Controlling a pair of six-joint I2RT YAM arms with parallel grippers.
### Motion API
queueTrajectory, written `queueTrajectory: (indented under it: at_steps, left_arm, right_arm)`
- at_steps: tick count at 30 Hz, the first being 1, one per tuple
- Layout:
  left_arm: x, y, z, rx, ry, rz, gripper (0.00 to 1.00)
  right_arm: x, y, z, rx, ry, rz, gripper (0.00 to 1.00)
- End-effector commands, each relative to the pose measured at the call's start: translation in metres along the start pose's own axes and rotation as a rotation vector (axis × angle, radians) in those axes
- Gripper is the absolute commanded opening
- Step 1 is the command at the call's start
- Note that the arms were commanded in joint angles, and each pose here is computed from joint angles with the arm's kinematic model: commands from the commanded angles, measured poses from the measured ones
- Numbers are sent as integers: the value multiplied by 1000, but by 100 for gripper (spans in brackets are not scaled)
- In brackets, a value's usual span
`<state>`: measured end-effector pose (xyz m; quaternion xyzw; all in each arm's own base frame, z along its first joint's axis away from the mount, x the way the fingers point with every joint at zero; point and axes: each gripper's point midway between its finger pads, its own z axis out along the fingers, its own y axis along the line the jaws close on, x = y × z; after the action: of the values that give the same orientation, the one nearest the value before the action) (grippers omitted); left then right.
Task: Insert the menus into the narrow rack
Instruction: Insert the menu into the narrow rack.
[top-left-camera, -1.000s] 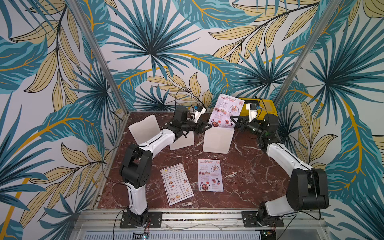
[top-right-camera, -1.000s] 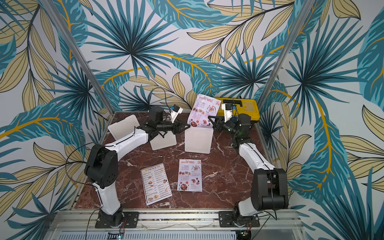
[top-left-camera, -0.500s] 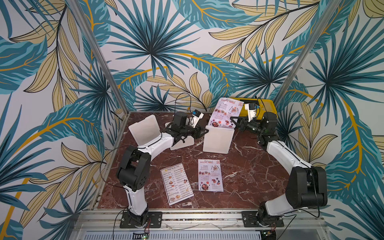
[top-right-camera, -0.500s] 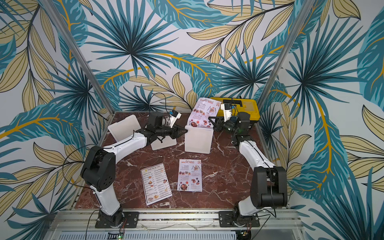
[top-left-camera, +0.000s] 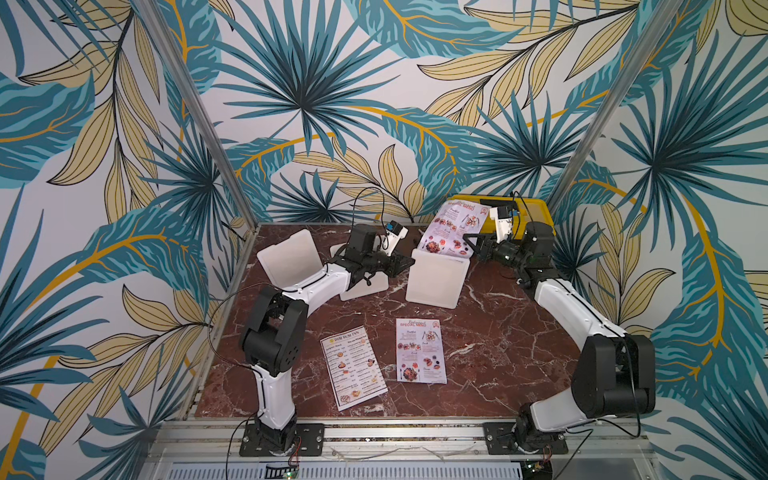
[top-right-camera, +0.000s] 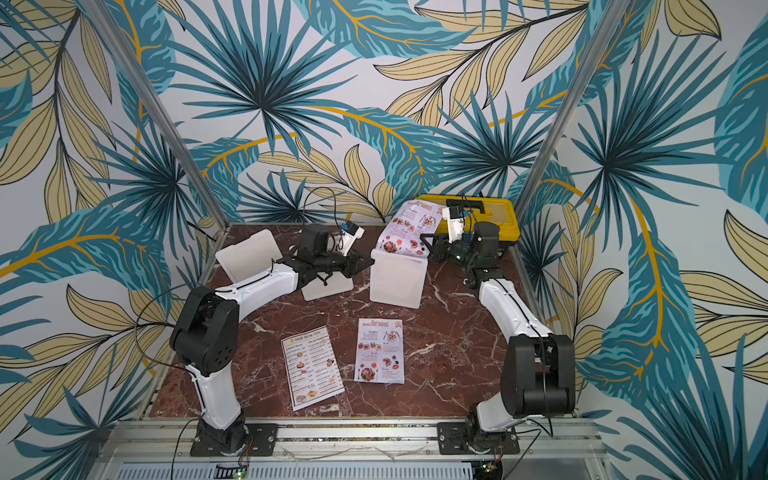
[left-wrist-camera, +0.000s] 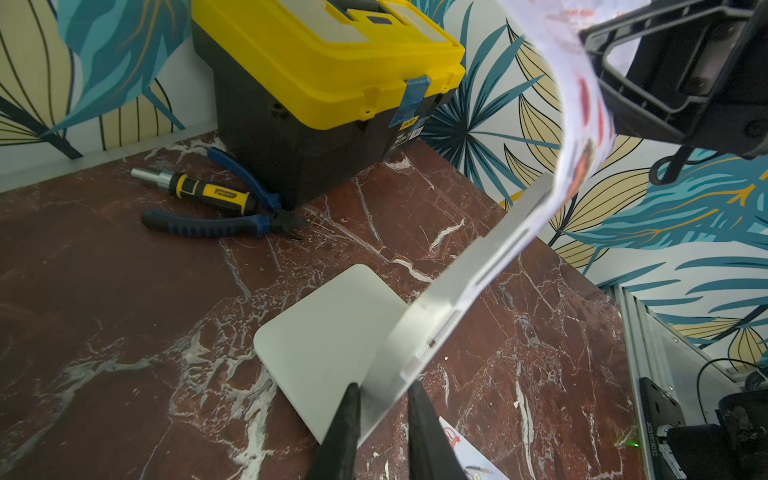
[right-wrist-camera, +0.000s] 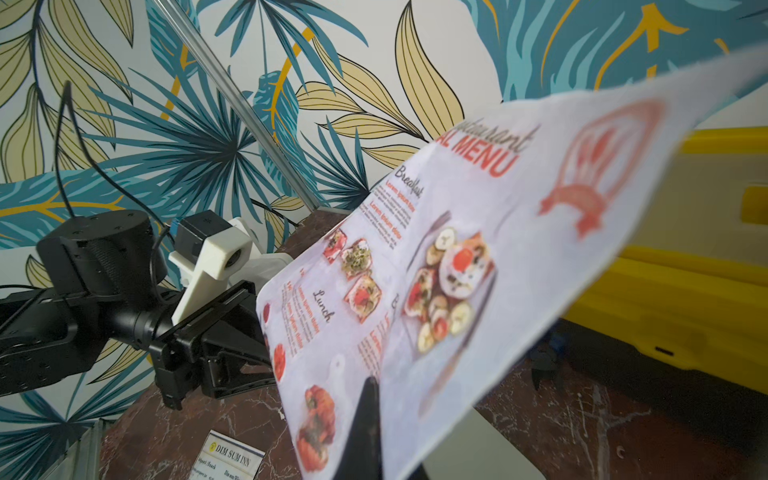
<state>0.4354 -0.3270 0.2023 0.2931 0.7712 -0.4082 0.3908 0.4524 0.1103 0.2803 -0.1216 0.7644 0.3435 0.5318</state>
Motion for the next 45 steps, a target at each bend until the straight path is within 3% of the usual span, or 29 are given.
queueTrajectory:
  at_steps: [1, 18, 30, 45]
  left_arm:
    - [-18, -1, 1, -1, -34, 33, 21]
    - [-30, -14, -9, 21, -59, 49, 34]
    - [-28, -13, -8, 16, -55, 45, 34]
    - [-28, -14, -10, 18, -56, 50, 34]
  right_arm:
    - [-5, 2, -4, 45, 7, -34, 0]
    - [-2, 9, 6, 104, 54, -94, 0]
    - [-1, -7, -3, 230, 82, -112, 0]
    - [15, 1, 19, 204, 165, -148, 0]
